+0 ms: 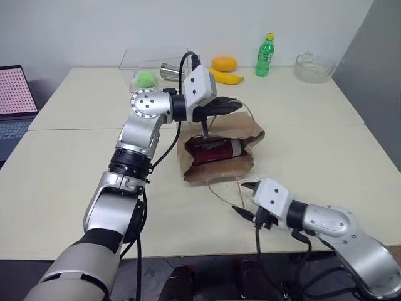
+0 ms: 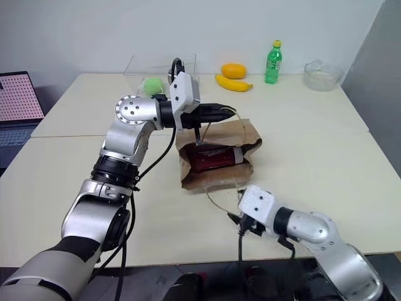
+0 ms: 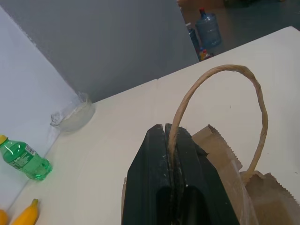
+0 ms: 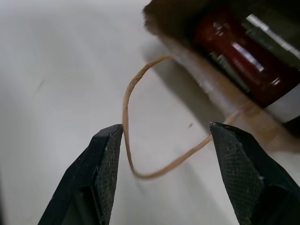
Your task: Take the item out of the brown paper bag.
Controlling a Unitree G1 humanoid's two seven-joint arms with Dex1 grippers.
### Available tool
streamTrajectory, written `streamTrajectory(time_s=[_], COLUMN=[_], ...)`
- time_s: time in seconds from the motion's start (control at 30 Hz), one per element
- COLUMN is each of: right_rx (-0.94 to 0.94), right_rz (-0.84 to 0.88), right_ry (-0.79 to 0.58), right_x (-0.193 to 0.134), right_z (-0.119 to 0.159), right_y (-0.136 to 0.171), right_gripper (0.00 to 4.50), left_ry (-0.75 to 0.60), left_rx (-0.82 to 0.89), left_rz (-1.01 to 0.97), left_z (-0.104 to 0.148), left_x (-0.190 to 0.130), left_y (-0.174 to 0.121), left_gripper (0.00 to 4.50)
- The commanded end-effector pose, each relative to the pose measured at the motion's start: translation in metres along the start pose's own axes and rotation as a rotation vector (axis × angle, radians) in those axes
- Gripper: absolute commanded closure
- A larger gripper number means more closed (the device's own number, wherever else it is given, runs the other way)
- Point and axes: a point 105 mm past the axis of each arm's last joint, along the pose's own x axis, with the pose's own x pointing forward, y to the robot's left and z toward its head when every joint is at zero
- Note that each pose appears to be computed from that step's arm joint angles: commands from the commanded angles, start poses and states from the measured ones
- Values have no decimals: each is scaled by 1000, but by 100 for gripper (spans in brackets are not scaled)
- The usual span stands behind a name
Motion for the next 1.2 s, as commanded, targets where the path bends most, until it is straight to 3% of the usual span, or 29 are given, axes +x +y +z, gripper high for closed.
streamTrajectory(time_s=[0.03, 0.2, 0.33, 0.53, 0.77, 1.2], right_rx=[-4, 56, -31, -157, -265, -655], right_rz=[65, 106, -45, -192, -282, -275], right_ry=[-34, -80, -145, -129, -13, 150], right_x=[-16, -37, -23, 26, 81, 120], right_z=[14, 27, 55, 75, 65, 61], right_y=[11, 1, -38, -79, -102, -113], right_gripper=[142, 142, 142, 5, 5, 5], left_ry=[-39, -35, -34, -35, -34, -48], left_rx=[40, 40, 37, 40, 47, 31], left_rz=[30, 37, 45, 56, 101, 159], left_z=[13, 11, 10, 11, 12, 19], left_x=[-1, -1, -2, -2, -8, -16], left_y=[5, 5, 7, 10, 20, 30], left_gripper=[450, 450, 450, 450, 450, 450])
